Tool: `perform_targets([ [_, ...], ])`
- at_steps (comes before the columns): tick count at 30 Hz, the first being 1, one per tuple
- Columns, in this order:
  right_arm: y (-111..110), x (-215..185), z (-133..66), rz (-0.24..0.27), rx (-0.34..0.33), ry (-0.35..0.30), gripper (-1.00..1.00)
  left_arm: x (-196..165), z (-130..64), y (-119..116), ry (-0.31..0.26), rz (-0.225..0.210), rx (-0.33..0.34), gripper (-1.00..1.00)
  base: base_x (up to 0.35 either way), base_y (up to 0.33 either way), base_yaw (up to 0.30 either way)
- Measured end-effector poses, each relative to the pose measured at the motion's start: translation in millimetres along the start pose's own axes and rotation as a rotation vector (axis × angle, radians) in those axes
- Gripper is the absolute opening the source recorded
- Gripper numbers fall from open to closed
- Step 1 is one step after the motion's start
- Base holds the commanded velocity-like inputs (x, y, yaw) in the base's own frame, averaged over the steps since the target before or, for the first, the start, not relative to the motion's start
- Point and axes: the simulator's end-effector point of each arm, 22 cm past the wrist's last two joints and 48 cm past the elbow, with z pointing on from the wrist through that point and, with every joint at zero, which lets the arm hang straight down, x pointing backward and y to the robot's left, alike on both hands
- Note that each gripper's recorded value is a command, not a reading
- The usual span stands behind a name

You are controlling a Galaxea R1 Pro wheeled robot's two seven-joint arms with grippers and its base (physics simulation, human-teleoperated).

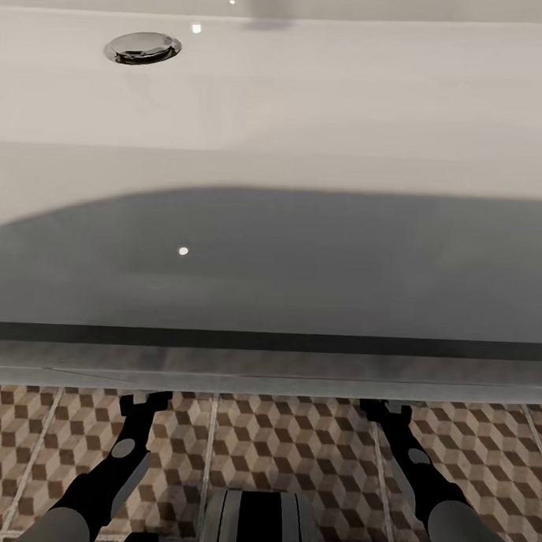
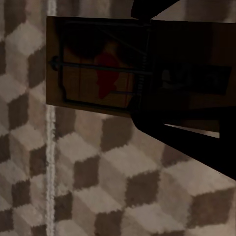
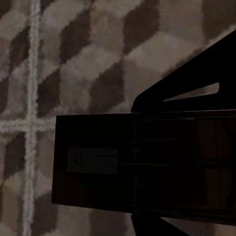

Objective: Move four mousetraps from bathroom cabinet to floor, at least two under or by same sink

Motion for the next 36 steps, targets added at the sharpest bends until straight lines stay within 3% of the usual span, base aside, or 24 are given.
perform_targets([
  [20, -4.1, 0.4, -0.1, -0.003, 0.003, 0.001, -1.00, 3.4, -0.8, -2.0, 0.008, 0.002, 0.006, -1.00, 0.000, 0.000, 0.000],
  [25, -14.5, 0.4, -0.2, -0.014, 0.010, 0.002, -1.00, 3.5, -0.8, -1.9, 0.008, 0.002, 0.006, -1.00, 0.000, 0.000, 0.000],
  [31, -4.1, 1.7, -0.9, -0.015, -0.056, 0.006, -1.00, 8.9, -0.7, -1.0, 0.033, 0.009, 0.004, -1.00, 0.000, 0.000, 0.000],
  [36, -0.8, 1.8, -1.1, -0.016, -0.071, 0.006, -1.00, 12.3, -0.8, -0.7, 0.049, 0.013, 0.003, -1.00, 0.000, 0.000, 0.000],
])
